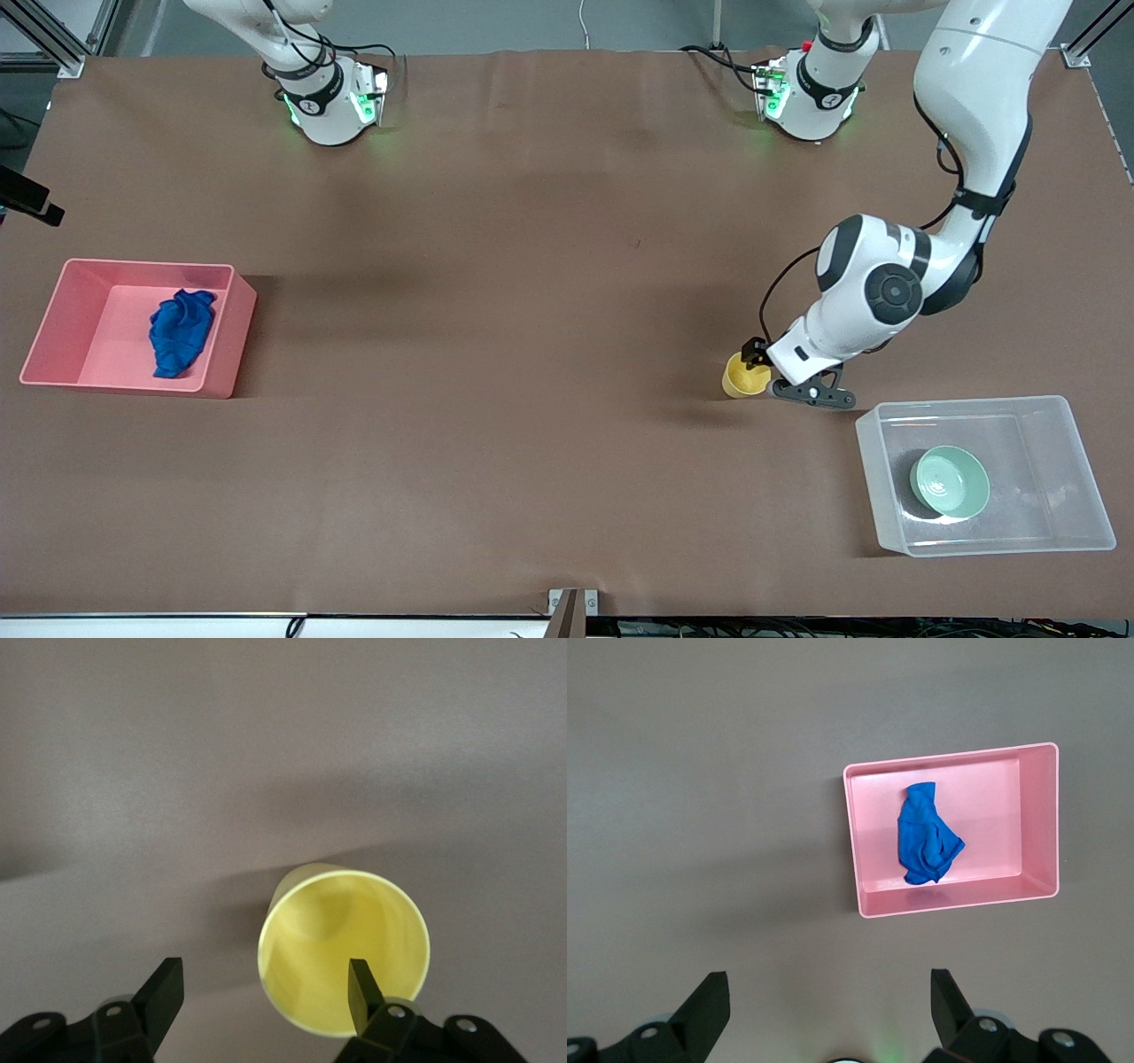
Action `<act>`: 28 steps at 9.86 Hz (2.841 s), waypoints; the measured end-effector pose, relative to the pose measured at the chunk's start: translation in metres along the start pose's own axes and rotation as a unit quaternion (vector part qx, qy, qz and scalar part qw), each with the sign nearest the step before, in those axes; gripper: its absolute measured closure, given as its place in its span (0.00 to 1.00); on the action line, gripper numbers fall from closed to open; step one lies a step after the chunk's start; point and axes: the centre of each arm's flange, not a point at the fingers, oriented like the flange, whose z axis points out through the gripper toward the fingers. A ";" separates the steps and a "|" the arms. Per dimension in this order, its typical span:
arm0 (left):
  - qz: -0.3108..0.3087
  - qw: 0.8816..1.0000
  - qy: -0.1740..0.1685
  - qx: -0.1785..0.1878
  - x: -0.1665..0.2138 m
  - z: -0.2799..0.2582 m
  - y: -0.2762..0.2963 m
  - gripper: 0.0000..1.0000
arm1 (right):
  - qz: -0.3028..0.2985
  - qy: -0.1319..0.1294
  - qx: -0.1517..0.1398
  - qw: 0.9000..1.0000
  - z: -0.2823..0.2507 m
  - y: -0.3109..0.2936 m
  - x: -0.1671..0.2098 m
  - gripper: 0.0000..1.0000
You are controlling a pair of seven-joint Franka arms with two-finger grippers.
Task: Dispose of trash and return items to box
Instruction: 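Lower the left gripper onto the yellow cup and grasp it, then carry the yellow cup with the left gripper over the clear bin, then lower the yellow cup into the green bowl and open the left gripper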
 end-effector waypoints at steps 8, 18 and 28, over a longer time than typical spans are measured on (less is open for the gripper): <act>-0.010 1.000 0.015 0.009 0.013 0.000 0.004 0.97 | 0.000 0.000 0.000 1.000 0.000 0.000 0.000 0.00; 0.001 0.997 0.077 0.025 0.079 -0.183 -0.187 0.97 | 0.000 0.000 0.000 1.000 0.000 0.000 0.000 0.00; -0.007 0.996 0.085 0.040 0.053 -0.109 -0.387 0.97 | 0.000 0.000 0.000 1.000 0.000 0.000 0.000 0.00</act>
